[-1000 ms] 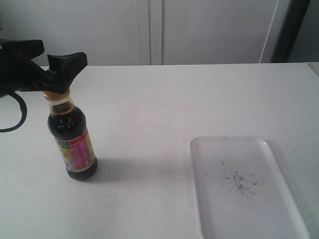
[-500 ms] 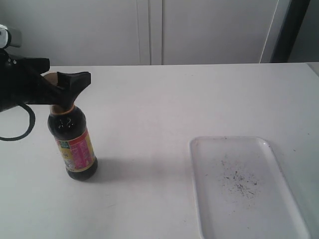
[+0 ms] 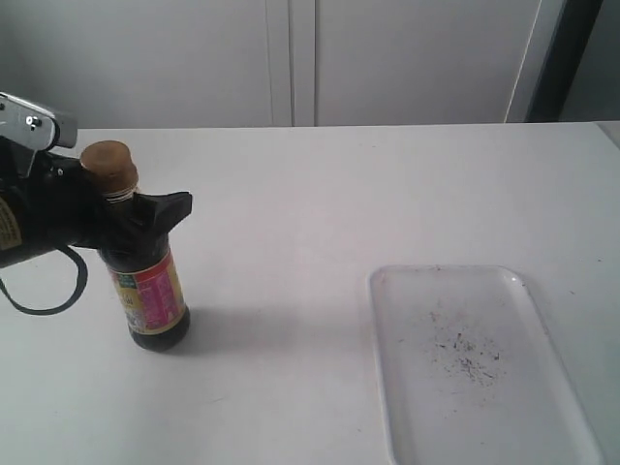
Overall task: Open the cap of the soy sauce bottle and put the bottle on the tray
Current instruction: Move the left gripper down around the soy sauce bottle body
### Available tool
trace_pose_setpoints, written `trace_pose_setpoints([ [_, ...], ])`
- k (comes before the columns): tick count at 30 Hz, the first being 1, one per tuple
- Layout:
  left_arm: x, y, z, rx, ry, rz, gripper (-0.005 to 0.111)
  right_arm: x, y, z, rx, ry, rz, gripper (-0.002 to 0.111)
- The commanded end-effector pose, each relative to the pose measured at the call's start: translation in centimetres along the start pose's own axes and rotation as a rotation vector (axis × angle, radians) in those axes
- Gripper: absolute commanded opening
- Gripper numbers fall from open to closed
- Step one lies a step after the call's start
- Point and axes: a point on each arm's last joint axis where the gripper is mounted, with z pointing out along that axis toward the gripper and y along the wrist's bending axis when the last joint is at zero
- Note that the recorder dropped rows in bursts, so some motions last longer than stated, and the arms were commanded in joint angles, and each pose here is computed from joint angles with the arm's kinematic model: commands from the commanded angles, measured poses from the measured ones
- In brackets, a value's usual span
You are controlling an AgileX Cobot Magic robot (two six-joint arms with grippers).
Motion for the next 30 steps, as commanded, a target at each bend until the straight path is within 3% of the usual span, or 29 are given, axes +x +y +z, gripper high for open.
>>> trace_pose_setpoints([
  [1, 1.0, 0.0, 0.7, 0.013, 0.016, 0.003, 0.105, -0.1, 0.0, 0.0, 0.007, -0.017, -0.017, 0.0],
  [7, 3.2, 0.1, 0.8, -0.021, 0.073, 0.032, 0.105, -0.1, 0.0, 0.0, 0.007, -0.017, -0.017, 0.0],
  [16, 5.9, -0.4, 0.7, 0.001, 0.015, 0.059, 0.105, -0.1, 0.0, 0.0, 0.007, -0.017, -0.017, 0.0],
  [26, 7.2, -0.6, -0.7, -0.051, -0.026, 0.067, 0.105, -0.1, 0.0, 0.0, 0.007, -0.017, -0.017, 0.0],
  [30, 7.3, -0.6, -0.9, -0.05, -0.027, 0.065, 0.098, -0.1, 0.0, 0.0, 0.007, -0.017, -0.017, 0.0],
])
